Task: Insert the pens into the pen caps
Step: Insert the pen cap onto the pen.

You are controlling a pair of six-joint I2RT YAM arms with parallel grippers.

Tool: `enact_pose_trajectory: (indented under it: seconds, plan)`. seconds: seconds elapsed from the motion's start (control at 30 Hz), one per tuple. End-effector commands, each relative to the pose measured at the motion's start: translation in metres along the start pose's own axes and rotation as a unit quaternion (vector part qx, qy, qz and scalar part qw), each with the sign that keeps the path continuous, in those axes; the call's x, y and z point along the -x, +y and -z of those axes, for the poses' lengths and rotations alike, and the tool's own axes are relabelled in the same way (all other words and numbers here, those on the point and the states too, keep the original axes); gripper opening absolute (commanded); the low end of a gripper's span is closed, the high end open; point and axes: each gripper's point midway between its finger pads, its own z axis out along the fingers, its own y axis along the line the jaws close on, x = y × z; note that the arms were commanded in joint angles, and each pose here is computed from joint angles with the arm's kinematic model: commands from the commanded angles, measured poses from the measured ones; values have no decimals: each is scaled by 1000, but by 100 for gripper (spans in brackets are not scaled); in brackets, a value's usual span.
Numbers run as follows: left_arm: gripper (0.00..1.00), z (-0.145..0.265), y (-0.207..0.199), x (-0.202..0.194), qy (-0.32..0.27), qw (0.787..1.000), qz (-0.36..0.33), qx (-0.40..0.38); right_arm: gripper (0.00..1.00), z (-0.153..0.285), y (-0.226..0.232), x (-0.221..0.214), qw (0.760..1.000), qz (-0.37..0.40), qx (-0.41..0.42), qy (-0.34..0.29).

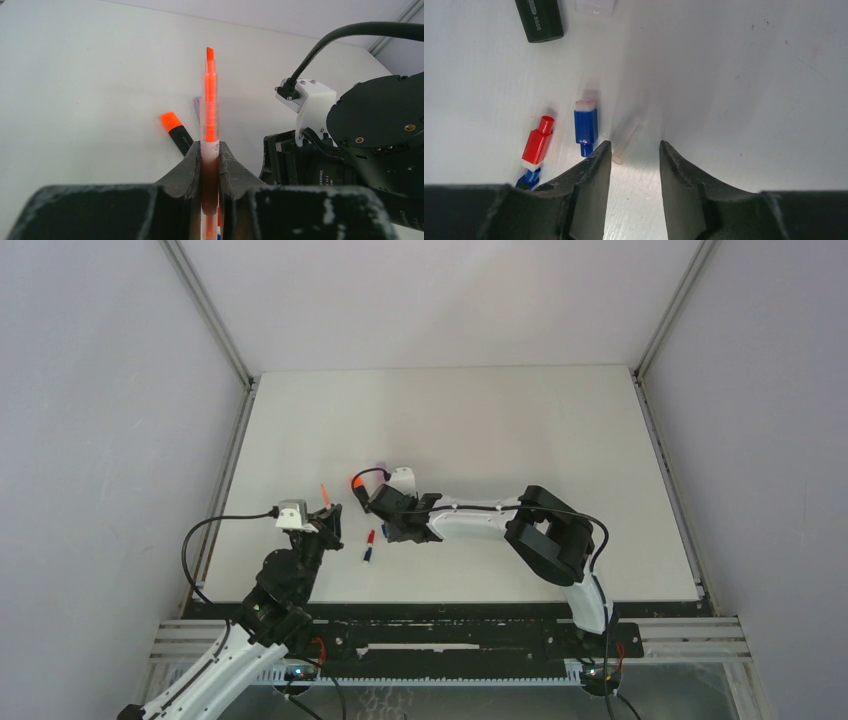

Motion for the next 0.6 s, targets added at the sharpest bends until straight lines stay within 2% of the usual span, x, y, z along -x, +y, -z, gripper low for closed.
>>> enact_pose_trajectory:
  seconds: [0.0,0.37,0.57]
  plan:
    - [0,0,-2,5,-10,1000,14,-3,37,-2,-15,-34,998,8,-22,51]
    - [0,-1,-2,5,-10,1000,15,-3,34,-11,-19,-25,999,7,-23,42]
    - [0,0,-2,5,-10,1000,14,-3,28,-15,-21,-24,998,14,-34,44]
